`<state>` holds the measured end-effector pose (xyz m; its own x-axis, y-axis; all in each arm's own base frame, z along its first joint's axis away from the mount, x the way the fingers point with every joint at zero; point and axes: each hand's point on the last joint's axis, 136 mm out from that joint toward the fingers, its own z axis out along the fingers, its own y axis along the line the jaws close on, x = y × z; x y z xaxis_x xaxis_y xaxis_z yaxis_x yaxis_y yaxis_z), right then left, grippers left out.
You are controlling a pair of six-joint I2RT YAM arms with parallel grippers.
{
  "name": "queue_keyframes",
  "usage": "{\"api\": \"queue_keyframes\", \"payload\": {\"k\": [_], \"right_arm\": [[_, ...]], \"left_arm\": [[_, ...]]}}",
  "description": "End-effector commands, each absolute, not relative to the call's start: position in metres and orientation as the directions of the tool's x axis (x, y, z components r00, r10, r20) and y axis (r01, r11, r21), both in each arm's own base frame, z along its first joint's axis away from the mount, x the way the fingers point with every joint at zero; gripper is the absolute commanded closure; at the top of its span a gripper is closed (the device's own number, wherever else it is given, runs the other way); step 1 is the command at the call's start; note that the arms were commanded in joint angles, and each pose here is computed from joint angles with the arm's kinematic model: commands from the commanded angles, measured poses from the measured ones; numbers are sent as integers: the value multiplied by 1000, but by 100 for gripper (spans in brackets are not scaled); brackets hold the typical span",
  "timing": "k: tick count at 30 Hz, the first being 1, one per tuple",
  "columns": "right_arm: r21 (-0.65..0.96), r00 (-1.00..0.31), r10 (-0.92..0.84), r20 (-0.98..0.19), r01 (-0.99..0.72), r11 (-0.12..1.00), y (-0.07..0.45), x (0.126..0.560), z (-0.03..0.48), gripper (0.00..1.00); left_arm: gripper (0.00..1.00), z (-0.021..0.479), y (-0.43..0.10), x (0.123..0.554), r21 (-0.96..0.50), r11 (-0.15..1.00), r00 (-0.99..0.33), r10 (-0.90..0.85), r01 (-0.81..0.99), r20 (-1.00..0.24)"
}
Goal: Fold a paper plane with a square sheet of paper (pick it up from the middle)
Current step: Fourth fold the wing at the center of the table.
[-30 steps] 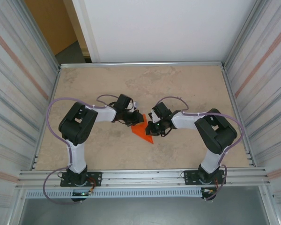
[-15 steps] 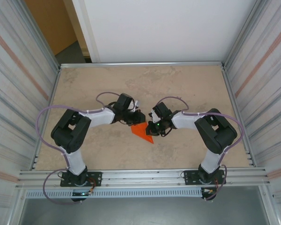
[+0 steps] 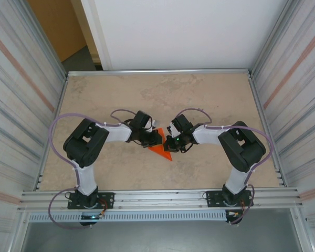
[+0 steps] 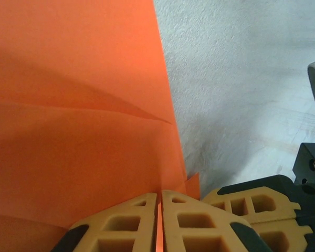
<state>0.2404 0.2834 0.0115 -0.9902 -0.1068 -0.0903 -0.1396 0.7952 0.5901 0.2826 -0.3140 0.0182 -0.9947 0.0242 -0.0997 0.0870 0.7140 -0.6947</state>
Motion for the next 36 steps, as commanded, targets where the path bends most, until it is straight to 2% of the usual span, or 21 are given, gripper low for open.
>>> {"api": "queue_keyframes", "payload": {"k": [1,7,14,20,27,31,36], "right_arm": [[399,-993,-89,78,-50,916,234,202,-43,96],[366,-990,-77,121,-27,930,219,189,-54,96],[367,-991,-71,116,-24,930,218,189,-52,96],[394,-993,-75,89,-34,919,226,197,-43,96],[450,-995,-79,54,-47,892,241,209,-27,95],[467,-995,-83,54,-48,883,244,209,-25,95],[492,-994,-96,56,-57,869,247,208,-22,95]], "left_arm": [[89,-9,-283,303,-615,787,-992,-20,60,-123],[89,-14,-254,338,-601,799,-987,-65,35,-145],[89,-8,-214,382,-553,833,-981,-113,-7,-157],[89,25,-204,400,-555,832,-968,-129,12,-214],[89,94,-243,367,-654,748,-940,-133,113,-315],[89,89,-273,336,-689,712,-952,-103,132,-288],[90,56,-297,310,-662,739,-976,-28,125,-216]]}}
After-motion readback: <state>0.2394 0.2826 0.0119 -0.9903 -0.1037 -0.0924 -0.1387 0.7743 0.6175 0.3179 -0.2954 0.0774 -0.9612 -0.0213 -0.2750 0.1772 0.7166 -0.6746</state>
